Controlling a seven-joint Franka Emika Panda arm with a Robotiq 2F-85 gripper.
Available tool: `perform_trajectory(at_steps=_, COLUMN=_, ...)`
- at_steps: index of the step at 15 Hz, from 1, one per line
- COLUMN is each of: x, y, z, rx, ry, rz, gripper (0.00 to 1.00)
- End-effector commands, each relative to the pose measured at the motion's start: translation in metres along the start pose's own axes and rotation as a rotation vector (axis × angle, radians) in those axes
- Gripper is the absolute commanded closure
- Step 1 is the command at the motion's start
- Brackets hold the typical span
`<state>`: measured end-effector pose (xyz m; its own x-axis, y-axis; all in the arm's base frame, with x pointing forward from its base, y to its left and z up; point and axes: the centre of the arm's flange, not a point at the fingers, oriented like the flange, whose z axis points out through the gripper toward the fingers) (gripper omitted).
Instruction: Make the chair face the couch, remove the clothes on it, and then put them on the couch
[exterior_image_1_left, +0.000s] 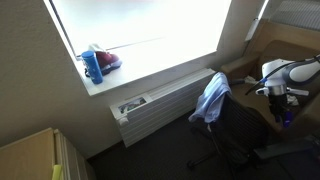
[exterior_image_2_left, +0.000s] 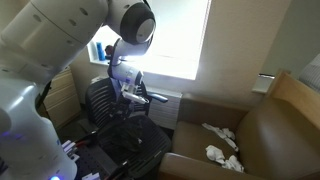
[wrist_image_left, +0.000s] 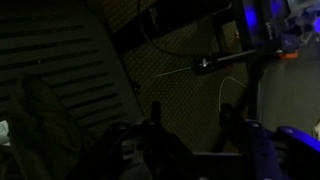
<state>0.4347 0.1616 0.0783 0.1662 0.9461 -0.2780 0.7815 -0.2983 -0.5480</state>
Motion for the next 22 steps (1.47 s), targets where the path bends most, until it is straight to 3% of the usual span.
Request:
perform_trajectory(at_steps=1, x=-0.003, y=0.029, z=-0.005, rx=0.018, ry=0.147, rz=-0.004, gripper=0.07)
perform_trajectory(at_steps=3, x=-0.001, y=0.030, z=-0.010, rx=0.030, ry=0.265, rz=0.052, gripper=0.00)
perform_trajectory(at_steps=8, x=0.008, y=0.011, z=-0.019, rx=0.061, ry=0.577, rz=0.222, gripper=0.00)
perform_trajectory(at_steps=14, x=0.026, y=0.013, z=0.006, rx=0.096, ry=0.888, rz=0.402, gripper=0.00)
perform_trajectory(at_steps=15, x=0.030, y=0.019, z=-0.010, rx=0.085, ry=0.793, rz=0.381, gripper=0.00)
perform_trajectory(at_steps=18, x=0.033, y=0.019, z=-0.006, rx=0.090, ry=0.802, rz=0.381, gripper=0.00)
perform_trajectory(at_steps=22, x=0.039, y=0.048, z=0.013, rx=-0.135, ry=0.774, rz=0.371, gripper=0.00)
